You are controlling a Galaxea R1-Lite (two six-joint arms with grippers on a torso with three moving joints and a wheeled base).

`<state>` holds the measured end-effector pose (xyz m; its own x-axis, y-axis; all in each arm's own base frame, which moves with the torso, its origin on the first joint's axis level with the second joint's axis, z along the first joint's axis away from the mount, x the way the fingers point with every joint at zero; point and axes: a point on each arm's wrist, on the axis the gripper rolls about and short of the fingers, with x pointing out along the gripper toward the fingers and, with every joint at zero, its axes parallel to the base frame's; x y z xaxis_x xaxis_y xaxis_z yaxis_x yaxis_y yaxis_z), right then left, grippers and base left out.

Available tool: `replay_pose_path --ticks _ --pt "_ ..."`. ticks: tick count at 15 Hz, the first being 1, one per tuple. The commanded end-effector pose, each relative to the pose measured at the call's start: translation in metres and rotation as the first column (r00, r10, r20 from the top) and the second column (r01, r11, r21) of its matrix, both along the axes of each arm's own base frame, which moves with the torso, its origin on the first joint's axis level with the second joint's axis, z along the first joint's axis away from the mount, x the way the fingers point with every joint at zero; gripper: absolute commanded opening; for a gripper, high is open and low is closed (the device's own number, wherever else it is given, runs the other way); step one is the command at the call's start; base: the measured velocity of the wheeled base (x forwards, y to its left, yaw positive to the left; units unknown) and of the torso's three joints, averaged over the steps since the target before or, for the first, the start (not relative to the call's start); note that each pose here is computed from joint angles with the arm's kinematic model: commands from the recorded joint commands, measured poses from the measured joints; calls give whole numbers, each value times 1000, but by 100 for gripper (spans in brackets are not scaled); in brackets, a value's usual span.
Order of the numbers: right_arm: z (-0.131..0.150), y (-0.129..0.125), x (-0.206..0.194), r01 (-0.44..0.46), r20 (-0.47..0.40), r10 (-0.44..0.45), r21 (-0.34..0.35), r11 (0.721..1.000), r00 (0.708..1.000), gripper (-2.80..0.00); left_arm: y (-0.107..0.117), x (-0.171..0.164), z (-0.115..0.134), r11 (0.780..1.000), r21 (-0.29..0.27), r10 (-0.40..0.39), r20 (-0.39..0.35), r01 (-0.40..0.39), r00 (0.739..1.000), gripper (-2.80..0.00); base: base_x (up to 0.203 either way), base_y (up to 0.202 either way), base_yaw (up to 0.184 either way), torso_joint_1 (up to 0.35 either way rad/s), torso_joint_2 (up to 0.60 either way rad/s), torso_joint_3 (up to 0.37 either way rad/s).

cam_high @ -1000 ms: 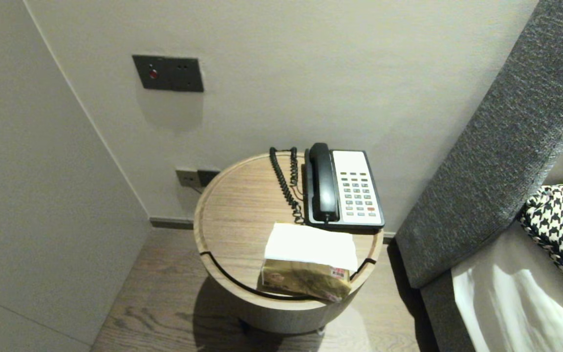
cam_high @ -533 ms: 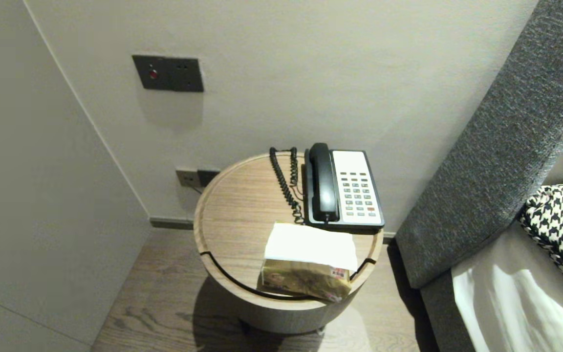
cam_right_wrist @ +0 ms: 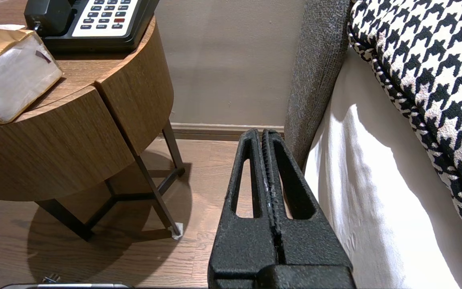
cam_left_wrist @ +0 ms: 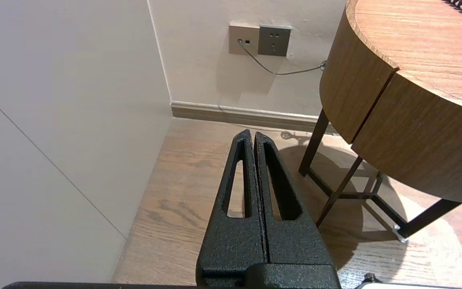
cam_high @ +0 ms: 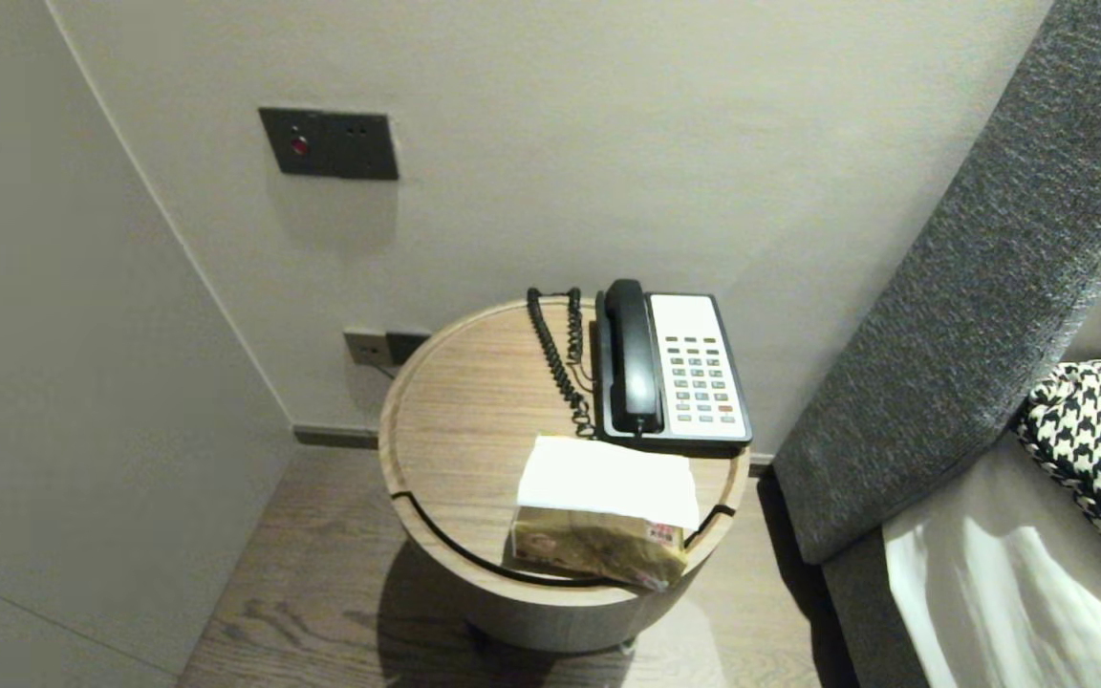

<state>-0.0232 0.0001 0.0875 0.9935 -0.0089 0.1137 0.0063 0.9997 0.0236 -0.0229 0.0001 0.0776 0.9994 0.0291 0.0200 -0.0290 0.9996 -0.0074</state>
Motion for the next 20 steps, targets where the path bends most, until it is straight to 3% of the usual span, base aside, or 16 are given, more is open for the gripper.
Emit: replay_pose_path --ticks 1,20 --pt "-11 0 3 0 -43 0 0 1000 999 -280 0 0 0 1000 -1 0 1 0 1000 -280 0 0 0 0 0 0" --pt "-11 0 3 1 -42 -1 -9 1000 999 -280 0 0 0 1000 -1 1 3 -1 1000 -280 0 0 0 0 0 0"
